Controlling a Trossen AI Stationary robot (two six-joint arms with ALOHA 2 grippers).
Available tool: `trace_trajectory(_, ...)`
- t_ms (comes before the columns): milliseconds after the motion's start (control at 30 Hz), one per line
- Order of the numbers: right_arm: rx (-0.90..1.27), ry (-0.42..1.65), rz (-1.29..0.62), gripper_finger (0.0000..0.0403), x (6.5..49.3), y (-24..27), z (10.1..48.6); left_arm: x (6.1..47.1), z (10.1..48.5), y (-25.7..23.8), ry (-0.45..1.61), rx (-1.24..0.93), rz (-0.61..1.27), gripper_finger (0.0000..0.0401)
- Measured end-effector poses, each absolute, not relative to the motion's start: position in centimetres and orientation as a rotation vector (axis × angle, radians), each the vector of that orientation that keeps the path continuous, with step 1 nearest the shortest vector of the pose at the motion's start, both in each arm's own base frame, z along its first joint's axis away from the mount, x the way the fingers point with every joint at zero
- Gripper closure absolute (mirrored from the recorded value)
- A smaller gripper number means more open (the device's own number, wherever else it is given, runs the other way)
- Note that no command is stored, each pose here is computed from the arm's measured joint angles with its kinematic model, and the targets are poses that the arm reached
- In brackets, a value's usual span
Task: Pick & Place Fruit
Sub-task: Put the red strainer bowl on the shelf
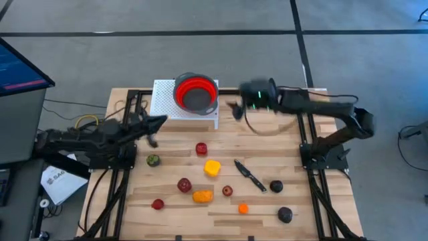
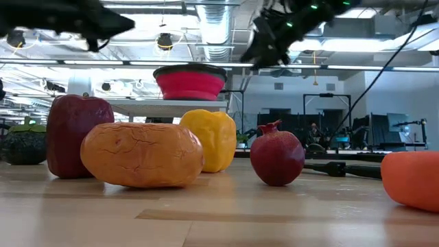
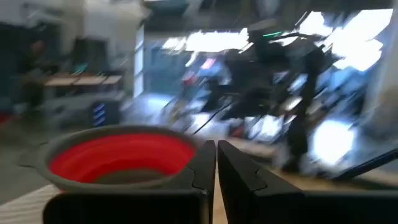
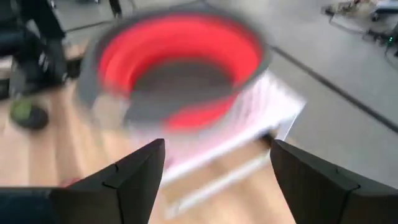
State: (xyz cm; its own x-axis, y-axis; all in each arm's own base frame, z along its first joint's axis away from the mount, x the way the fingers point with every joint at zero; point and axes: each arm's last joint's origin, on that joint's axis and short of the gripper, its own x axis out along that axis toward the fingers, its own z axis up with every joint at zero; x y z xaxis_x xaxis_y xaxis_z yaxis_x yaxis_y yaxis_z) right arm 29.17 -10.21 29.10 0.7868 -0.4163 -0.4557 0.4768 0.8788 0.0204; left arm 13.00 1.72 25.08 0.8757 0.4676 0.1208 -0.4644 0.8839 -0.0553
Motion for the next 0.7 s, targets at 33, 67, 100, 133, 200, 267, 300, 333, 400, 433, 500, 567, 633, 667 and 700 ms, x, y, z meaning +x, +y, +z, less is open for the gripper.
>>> trace_trajectory(33, 0.143, 0.451, -0.481, 0.0117, 28.8, -8.8, 28.1, 13.9, 25.8, 1.9, -0.074, -0.001, 0.523, 0.0383)
trace_trajectory(67, 0.147, 0.442, -0.473, 0.0117, 28.5, -7.3, 27.1, 15.0, 26.5, 2.1, -0.005, 0.022, 0.557, 0.0377)
trace_trajectory(100, 0.15, 0.432, -0.466, 0.0117, 28.2, -5.9, 26.1, 16.1, 27.4, 2.3, 0.065, 0.052, 0.585, 0.0368)
trace_trajectory(133, 0.152, 0.423, -0.458, 0.0117, 27.9, -4.6, 25.1, 17.1, 28.3, 2.6, 0.131, 0.08, 0.609, 0.0358)
trace_trajectory(200, 0.152, 0.401, -0.434, 0.0117, 27.3, -2.1, 23.5, 19.1, 30.1, 3.3, 0.256, 0.127, 0.657, 0.033)
trace_trajectory(267, 0.151, 0.357, -0.419, 0.0117, 27.0, 0.0, 22.5, 20.7, 32.3, 4.3, 0.339, 0.144, 0.704, 0.0297)
trace_trajectory(300, 0.147, 0.343, -0.416, 0.0117, 26.8, 0.8, 22.1, 21.3, 33.3, 4.9, 0.383, 0.148, 0.726, 0.0279)
trace_trajectory(333, 0.143, 0.324, -0.415, 0.0117, 26.8, 1.6, 21.8, 21.7, 34.2, 5.5, 0.426, 0.145, 0.75, 0.0261)
trace_trajectory(400, 0.132, 0.298, -0.407, 0.0117, 26.9, 2.9, 21.2, 22.2, 35.6, 7.0, 0.509, 0.105, 0.811, 0.0225)
trace_trajectory(433, 0.128, 0.287, -0.407, 0.0117, 27.0, 3.4, 21.1, 22.3, 36.1, 7.8, 0.548, 0.079, 0.847, 0.0209)
trace_trajectory(500, 0.122, 0.276, -0.404, 0.0117, 27.2, 4.2, 20.6, 22.0, 36.5, 9.5, 0.634, 0.003, 0.916, 0.0181)
trace_trajectory(567, 0.114, 0.274, -0.4, 0.0117, 27.6, 4.5, 20.1, 21.8, 36.2, 11.2, 0.668, -0.101, 0.909, 0.0159)
trace_trajectory(633, 0.114, 0.269, -0.396, 0.0117, 28.0, 4.7, 19.6, 21.5, 35.4, 12.6, 0.696, -0.196, 0.884, 0.0144)
trace_trajectory(667, 0.117, 0.265, -0.398, 0.0117, 28.2, 4.7, 19.4, 21.4, 35.1, 13.2, 0.696, -0.238, 0.881, 0.0139)
trace_trajectory(700, 0.116, 0.266, -0.399, 0.0117, 28.5, 4.7, 19.0, 21.2, 34.8, 13.8, 0.703, -0.26, 0.897, 0.0135)
